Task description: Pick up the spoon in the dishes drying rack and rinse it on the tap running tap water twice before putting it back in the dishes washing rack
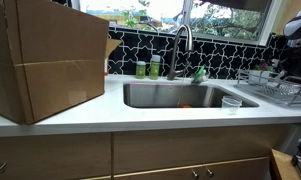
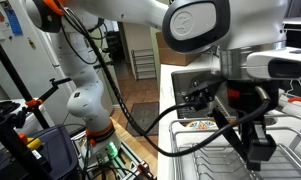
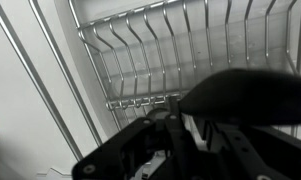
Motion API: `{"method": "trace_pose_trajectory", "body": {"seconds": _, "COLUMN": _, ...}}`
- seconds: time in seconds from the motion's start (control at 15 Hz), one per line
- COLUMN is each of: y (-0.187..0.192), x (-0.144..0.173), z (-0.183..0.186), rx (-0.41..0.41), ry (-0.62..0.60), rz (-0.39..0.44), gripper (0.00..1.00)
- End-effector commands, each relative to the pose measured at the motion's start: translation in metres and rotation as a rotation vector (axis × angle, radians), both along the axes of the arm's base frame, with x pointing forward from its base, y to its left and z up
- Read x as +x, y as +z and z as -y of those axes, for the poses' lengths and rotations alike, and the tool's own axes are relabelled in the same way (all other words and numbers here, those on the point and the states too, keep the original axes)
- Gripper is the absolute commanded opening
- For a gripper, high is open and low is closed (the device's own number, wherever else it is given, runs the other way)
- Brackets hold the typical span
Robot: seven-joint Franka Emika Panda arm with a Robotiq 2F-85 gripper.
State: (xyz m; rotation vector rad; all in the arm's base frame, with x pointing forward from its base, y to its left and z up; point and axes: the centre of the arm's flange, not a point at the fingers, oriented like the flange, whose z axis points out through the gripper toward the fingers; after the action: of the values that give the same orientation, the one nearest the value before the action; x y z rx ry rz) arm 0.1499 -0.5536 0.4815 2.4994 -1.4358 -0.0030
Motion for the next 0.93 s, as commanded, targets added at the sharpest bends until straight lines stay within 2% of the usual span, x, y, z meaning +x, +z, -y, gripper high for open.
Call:
{"method": "trace_pose_trajectory", "body": {"seconds": 0.0, "y": -0.011, "x": 0.002, "z": -0.003, "rx": 0.011, "ry": -0.008, "rz": -0.005, "gripper": 0.05}}
{"method": "trace_pose_trajectory", "body": {"seconds": 0.4, "y": -0.054, "x": 0.004, "z": -0.017, "rx": 0.143, "ry": -0.018, "rz": -0.007, "gripper": 0.05}}
{"method": "trace_pose_trajectory", "body": {"seconds": 0.67, "y": -0.063, "x": 0.002, "z": -0.019, "rx": 0.168, "ry": -0.025, "rz": 0.000, "gripper": 0.05}}
{"method": "trace_pose_trajectory", "body": {"seconds": 0.73, "y": -0.064, "x": 0.002, "z": -0.017, "rx": 0.164, "ry": -0.031, "rz": 0.003, "gripper": 0.46}}
{"method": "trace_pose_trajectory", "body": {"seconds": 0.8, "y": -0.065, "x": 0.001, "z": -0.016, "rx": 0.166, "ry": -0.033, "rz": 0.010, "gripper": 0.47}}
{"method": "trace_pose_trajectory", "body": {"seconds": 0.87, "y": -0.067, "x": 0.001, "z": -0.015, "rx": 0.159, "ry": -0.039, "rz": 0.019, "gripper": 0.54}}
